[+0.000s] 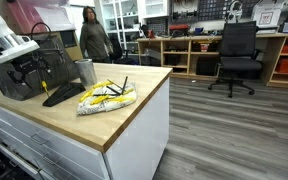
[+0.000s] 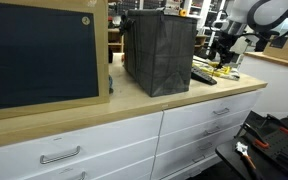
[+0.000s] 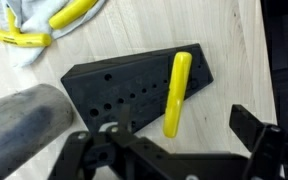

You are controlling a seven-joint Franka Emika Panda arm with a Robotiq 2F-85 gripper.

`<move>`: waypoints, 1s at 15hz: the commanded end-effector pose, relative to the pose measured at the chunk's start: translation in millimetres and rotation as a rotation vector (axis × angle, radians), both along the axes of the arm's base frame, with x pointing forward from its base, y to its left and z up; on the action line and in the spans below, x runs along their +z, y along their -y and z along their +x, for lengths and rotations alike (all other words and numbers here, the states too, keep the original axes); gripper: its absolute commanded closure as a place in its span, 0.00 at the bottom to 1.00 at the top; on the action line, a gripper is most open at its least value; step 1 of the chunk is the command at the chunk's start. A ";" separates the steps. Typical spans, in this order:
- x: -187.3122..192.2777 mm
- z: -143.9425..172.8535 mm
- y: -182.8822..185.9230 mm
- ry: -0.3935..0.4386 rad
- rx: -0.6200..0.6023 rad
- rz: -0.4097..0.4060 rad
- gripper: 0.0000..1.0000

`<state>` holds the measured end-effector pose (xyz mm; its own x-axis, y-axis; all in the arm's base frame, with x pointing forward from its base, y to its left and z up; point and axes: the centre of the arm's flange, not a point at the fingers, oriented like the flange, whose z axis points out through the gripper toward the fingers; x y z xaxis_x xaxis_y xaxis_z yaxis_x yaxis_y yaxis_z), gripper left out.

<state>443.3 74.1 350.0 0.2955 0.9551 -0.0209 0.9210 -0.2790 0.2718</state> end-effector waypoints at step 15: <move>92.1 8.9 54.5 0.035 -0.193 0.155 0.00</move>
<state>453.7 25.8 416.5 0.4493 0.8836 0.1317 0.8464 -0.4682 0.2536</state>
